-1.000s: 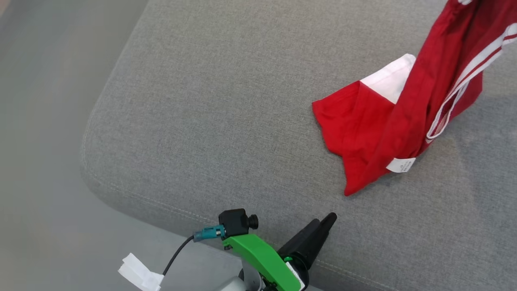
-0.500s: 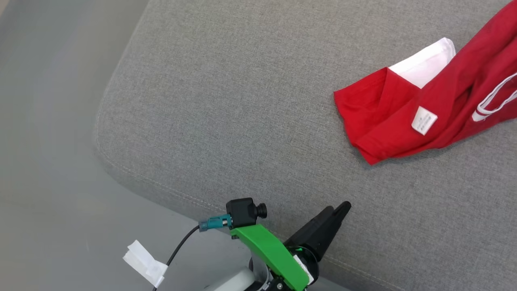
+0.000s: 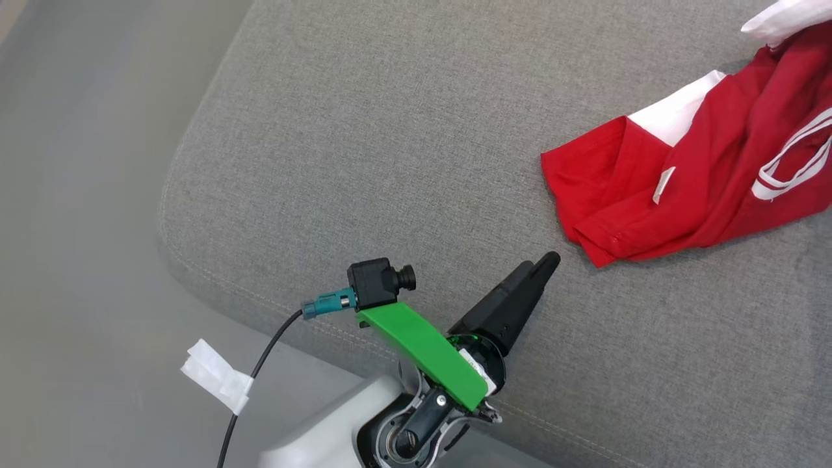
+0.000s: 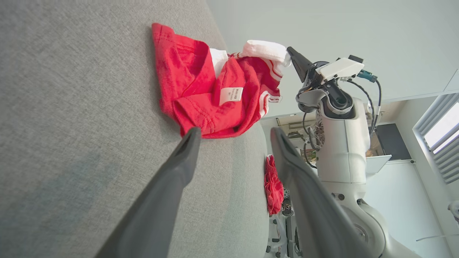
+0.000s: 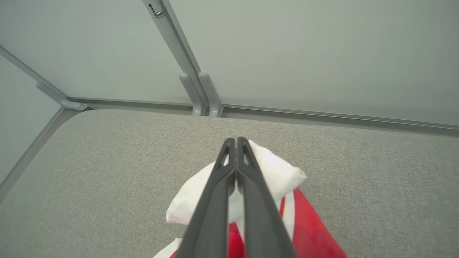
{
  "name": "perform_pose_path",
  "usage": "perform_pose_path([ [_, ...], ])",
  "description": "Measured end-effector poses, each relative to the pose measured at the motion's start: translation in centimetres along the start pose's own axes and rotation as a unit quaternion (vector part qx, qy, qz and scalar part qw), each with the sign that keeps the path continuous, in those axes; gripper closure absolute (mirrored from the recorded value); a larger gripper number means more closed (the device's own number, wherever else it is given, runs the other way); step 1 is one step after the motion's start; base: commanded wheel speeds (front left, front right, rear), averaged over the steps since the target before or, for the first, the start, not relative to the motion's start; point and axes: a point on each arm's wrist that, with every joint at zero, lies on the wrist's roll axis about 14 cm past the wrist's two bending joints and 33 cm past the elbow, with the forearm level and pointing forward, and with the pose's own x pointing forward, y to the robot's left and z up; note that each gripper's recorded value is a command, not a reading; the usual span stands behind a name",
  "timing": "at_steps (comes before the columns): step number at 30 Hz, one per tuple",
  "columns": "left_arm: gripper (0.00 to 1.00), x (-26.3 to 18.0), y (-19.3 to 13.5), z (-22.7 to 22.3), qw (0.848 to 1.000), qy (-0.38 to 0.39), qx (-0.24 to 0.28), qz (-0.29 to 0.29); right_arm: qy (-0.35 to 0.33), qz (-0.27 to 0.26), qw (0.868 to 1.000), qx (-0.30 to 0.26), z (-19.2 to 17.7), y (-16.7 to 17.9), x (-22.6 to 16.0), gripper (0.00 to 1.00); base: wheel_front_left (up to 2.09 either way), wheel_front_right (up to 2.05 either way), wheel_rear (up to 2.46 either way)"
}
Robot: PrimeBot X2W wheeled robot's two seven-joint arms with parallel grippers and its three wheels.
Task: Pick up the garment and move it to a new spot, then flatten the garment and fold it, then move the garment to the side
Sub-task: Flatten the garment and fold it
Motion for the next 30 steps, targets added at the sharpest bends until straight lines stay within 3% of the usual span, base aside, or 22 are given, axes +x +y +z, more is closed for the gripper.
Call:
perform_pose_path([
  [11,0.00,-0.1,-0.4,-3.2,0.995,0.053,-0.082,0.009,-0.013,-0.011,1.000,0.011,0.0,-1.3,-2.3,1.00,0.00,0.00,0.00],
  [21,0.00,2.5,-1.6,-3.2,0.992,0.081,-0.093,-0.006,-0.021,-0.031,0.999,0.012,0.0,-3.8,-3.8,1.00,0.00,0.00,0.00],
  [30,0.00,4.1,0.2,-3.4,0.991,0.096,-0.091,0.023,-0.025,-0.040,0.999,0.020,-0.4,-5.4,-4.0,1.00,0.00,0.00,0.00],
])
